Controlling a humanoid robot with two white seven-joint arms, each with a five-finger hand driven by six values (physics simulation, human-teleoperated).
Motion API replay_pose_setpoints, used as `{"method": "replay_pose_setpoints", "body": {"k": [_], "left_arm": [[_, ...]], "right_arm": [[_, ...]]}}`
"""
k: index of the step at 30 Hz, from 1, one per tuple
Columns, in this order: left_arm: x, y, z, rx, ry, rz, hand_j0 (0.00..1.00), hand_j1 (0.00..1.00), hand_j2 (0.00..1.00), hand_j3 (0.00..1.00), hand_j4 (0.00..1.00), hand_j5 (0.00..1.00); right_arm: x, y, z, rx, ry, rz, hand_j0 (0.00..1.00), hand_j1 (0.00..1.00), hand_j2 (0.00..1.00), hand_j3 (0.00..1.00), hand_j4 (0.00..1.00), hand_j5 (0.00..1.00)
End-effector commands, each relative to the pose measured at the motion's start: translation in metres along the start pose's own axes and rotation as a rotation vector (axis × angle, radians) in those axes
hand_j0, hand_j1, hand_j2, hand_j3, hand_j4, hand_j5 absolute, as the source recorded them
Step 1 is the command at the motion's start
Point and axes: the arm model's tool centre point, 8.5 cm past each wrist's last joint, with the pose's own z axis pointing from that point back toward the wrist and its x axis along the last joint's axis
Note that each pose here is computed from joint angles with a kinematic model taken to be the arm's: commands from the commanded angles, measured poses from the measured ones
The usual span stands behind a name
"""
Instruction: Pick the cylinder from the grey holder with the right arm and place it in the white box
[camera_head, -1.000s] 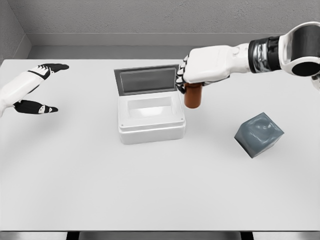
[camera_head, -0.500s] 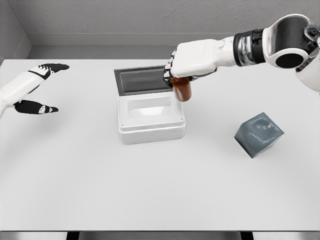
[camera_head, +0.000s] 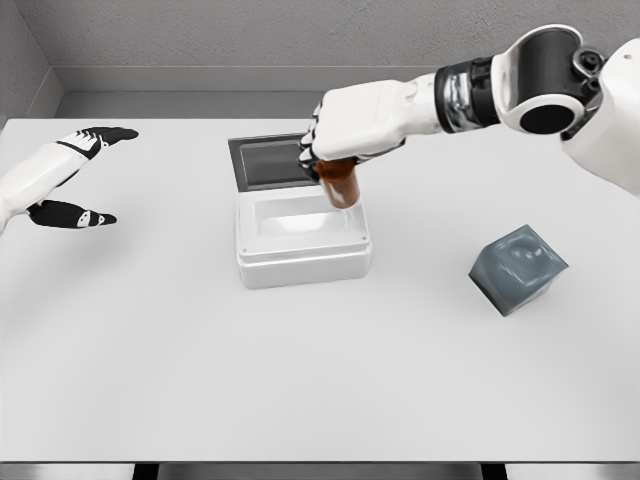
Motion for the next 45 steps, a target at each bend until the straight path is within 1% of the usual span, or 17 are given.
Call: {"method": "replay_pose_setpoints", "body": {"k": [1,8,9,10,11,19,21,23,25,26,29,34,36,37,40,42,45], "left_arm": [[0.0,0.001,0.0,0.005,0.0,0.005,1.0,1.0,1.0,1.0,1.0,1.0],[0.001,0.002,-0.001,0.009,-0.003,0.005,1.0,1.0,1.0,1.0,1.0,1.0],[0.0,0.002,-0.001,0.009,-0.001,0.006,1.0,1.0,1.0,1.0,1.0,1.0],[0.001,0.002,-0.001,0.008,-0.003,0.005,1.0,1.0,1.0,1.0,1.0,1.0],[0.0,0.002,-0.001,0.009,-0.001,0.006,1.0,1.0,1.0,1.0,1.0,1.0],[0.0,0.002,-0.001,0.009,-0.001,0.006,1.0,1.0,1.0,1.0,1.0,1.0],[0.004,-0.005,-0.006,0.014,-0.014,0.025,1.0,1.0,1.0,1.0,1.0,1.0],[0.011,-0.016,-0.016,0.016,-0.042,0.051,1.0,1.0,1.0,1.0,1.0,1.0],[0.016,-0.019,-0.023,0.036,-0.06,0.076,1.0,1.0,1.0,1.0,1.0,1.0],[0.017,-0.021,-0.025,0.045,-0.07,0.136,1.0,1.0,1.0,1.0,1.0,1.0],[0.031,-0.032,-0.043,-0.018,-0.14,0.248,1.0,1.0,1.0,1.0,1.0,1.0],[0.05,-0.037,-0.067,-0.07,-0.249,0.384,1.0,1.0,1.0,1.0,1.0,1.0],[0.049,-0.033,-0.068,-0.057,-0.247,0.42,1.0,1.0,1.0,1.0,1.0,1.0],[0.048,-0.033,-0.069,-0.056,-0.236,0.439,1.0,1.0,1.0,1.0,1.0,1.0],[0.044,-0.027,-0.072,-0.033,-0.216,0.499,1.0,1.0,1.0,1.0,1.0,1.0],[0.04,-0.023,-0.074,-0.026,-0.195,0.511,1.0,1.0,1.0,1.0,1.0,1.0],[0.039,-0.024,-0.085,-0.013,-0.182,0.538,1.0,1.0,1.0,1.0,1.0,1.0]], "right_arm": [[0.0,-0.001,-0.002,-0.005,-0.002,-0.003,0.46,0.46,0.46,0.46,0.46,0.46],[-0.006,0.001,-0.004,-0.001,0.009,-0.02,0.46,0.46,0.46,0.46,0.46,0.46],[-0.006,0.001,-0.004,0.0,0.011,-0.02,0.55,0.55,0.55,0.55,0.55,0.55],[-0.006,-0.001,-0.005,0.004,0.015,-0.005,0.87,0.87,0.87,0.87,0.87,0.87],[-0.006,0.0,-0.007,0.016,0.024,0.014,1.0,1.0,1.0,1.0,1.0,1.0],[-0.006,-0.004,-0.005,0.005,0.026,0.017,1.0,1.0,1.0,1.0,1.0,1.0],[-0.015,-0.003,0.024,-0.011,0.079,0.015,1.0,1.0,1.0,1.0,1.0,1.0],[-0.003,-0.009,0.073,-0.051,0.11,0.046,1.0,1.0,1.0,1.0,1.0,1.0],[0.014,-0.003,0.129,-0.094,0.147,0.02,1.0,1.0,1.0,1.0,1.0,1.0],[0.02,0.001,0.158,-0.123,0.176,-0.011,1.0,1.0,1.0,1.0,1.0,1.0],[0.023,0.013,0.22,-0.252,0.254,-0.148,1.0,1.0,1.0,1.0,1.0,1.0],[0.044,0.077,0.23,-0.519,0.23,-0.453,1.0,1.0,1.0,1.0,1.0,1.0],[0.057,0.111,0.232,-0.69,0.281,-0.549,1.0,1.0,1.0,1.0,1.0,1.0],[0.066,0.129,0.232,-0.735,0.308,-0.598,1.0,1.0,1.0,1.0,1.0,1.0],[0.074,0.145,0.222,-0.754,0.304,-0.657,1.0,1.0,1.0,1.0,1.0,1.0],[0.087,0.166,0.215,-0.773,0.319,-0.723,1.0,1.0,1.0,1.0,1.0,1.0],[0.097,0.179,0.2,-0.791,0.31,-0.774,1.0,1.0,1.0,1.0,1.0,1.0]]}}
